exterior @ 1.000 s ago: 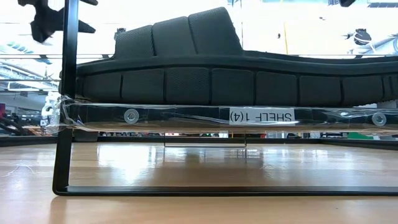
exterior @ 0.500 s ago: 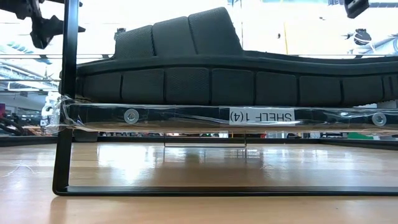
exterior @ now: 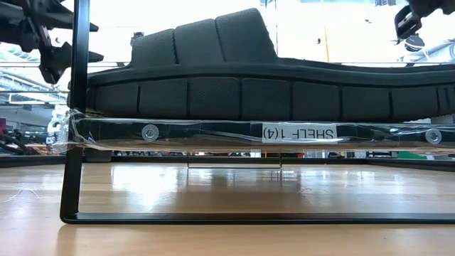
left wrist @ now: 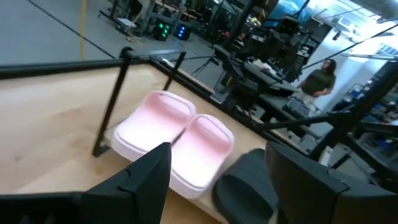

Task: Pick and place slides into the shelf
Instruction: Return to Home Position

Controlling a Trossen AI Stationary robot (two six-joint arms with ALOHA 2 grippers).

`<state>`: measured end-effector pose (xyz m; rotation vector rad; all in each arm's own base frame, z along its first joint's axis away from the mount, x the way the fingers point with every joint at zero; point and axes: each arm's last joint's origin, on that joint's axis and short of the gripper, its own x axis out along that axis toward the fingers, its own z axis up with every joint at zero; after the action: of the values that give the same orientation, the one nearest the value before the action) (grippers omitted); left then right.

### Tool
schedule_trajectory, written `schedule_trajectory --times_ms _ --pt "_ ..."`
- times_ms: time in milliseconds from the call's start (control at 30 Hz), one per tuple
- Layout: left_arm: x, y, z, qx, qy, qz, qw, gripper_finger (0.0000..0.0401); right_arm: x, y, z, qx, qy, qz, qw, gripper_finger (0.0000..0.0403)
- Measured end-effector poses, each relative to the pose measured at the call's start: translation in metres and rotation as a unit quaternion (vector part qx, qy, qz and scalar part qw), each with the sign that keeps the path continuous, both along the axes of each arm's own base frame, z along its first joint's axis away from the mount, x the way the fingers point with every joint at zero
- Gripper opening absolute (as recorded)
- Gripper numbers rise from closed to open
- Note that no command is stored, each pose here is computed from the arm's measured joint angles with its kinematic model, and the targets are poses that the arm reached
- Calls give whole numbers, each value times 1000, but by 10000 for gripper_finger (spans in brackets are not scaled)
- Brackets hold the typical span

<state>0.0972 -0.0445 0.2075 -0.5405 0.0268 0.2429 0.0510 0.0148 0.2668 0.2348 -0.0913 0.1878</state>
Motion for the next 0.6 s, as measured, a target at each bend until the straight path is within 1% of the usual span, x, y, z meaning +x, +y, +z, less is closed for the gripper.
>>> schedule_trajectory --times_ms 100,167,233,300,367,467,600 --pt "-1 5 1 19 -4 12 1000 255 1 0 -1 -5 2 -7 1000 100" --pt "-2 8 3 29 -9 9 1000 255 4 1 -5 -3 2 -6 1000 100" --pt "-3 10 4 31 -10 1 999 255 9 4 -14 1 8 -5 1000 100" --pt "-2 11 2 30 -5 -2 1000 255 15 6 -23 8 -1 -5 1000 100" --pt "-1 12 2 30 -1 2 1000 255 22 9 -38 14 4 -2 1000 100" --pt "1 13 0 46 9 6 999 255 29 12 -56 31 20 1 999 100" --pt "3 12 -2 51 20 -4 998 255 31 13 -64 43 32 3 999 100"
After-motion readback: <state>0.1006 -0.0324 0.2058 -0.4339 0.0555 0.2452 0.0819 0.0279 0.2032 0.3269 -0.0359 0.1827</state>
